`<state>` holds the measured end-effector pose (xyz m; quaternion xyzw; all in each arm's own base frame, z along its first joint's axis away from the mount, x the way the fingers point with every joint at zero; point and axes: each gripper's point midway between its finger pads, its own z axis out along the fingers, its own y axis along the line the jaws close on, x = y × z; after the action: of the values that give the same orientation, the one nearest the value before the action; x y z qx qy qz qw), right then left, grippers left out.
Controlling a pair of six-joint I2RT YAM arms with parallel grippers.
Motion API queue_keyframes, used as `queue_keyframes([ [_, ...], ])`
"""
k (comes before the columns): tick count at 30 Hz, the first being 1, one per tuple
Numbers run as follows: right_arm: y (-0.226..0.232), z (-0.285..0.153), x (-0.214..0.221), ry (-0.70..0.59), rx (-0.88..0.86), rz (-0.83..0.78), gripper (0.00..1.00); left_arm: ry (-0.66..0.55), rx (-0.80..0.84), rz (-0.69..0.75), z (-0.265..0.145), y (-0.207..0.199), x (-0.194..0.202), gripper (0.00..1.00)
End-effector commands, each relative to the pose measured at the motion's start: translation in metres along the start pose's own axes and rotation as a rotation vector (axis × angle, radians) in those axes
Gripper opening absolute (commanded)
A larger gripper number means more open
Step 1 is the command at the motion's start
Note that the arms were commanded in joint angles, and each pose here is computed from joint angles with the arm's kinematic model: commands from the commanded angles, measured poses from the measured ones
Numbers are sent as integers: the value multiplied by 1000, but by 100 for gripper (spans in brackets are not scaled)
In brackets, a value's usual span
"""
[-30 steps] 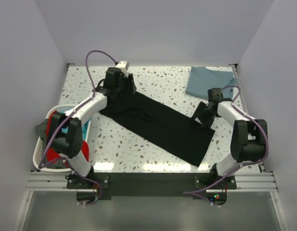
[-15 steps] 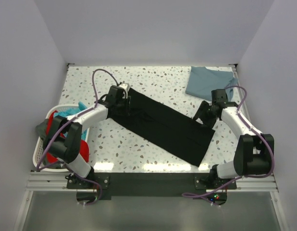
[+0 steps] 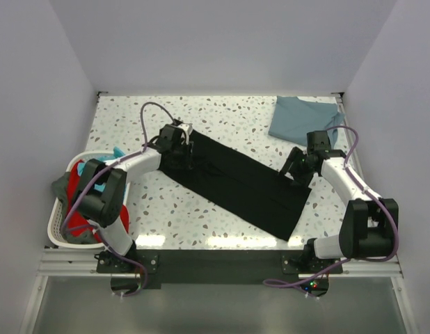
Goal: Fold and stack the t-shirts
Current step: Fold the tshirt
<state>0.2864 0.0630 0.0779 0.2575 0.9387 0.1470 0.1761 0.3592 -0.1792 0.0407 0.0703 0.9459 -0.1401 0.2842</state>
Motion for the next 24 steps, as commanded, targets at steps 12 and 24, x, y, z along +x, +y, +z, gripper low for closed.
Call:
queue_keyframes([
  [12,6,-6,-1,-2,-16,-10,63,-7,29,12,8,-17,-22,46],
  [24,6,-3,-1,6,-14,-6,63,20,23,38,15,-20,-10,46],
])
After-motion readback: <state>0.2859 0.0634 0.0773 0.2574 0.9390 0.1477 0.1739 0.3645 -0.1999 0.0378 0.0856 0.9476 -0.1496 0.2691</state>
